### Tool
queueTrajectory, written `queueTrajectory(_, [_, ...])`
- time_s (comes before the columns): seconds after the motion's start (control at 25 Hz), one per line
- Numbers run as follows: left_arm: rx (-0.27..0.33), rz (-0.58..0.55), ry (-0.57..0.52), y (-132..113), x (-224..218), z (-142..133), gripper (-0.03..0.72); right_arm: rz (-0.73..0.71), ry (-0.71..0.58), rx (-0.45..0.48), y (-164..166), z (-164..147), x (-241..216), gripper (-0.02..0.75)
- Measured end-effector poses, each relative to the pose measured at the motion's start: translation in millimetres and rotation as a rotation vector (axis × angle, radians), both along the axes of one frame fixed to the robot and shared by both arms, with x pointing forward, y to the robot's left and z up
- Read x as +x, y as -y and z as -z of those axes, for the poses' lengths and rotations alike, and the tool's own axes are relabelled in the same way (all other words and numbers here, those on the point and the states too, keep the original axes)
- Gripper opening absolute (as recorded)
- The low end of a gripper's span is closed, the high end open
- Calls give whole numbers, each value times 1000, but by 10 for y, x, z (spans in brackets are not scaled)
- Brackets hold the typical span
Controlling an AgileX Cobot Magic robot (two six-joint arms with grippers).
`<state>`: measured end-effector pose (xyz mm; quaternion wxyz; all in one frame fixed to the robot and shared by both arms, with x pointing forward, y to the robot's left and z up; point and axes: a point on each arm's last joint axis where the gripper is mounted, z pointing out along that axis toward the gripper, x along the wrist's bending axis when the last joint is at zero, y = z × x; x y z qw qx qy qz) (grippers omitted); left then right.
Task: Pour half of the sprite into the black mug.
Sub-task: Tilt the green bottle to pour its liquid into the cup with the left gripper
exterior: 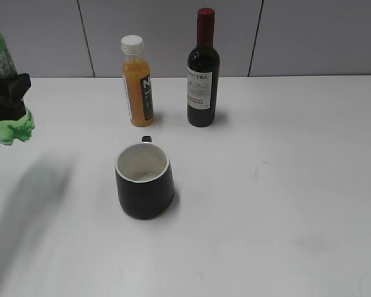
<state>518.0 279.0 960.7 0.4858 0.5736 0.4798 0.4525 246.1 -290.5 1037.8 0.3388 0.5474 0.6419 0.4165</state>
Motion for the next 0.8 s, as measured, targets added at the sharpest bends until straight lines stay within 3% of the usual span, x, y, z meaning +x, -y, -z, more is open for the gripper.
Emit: queueTrajectory(0.8, [84,5,-50,-7,-18,28,452,0,0,1,-1,0,0,589])
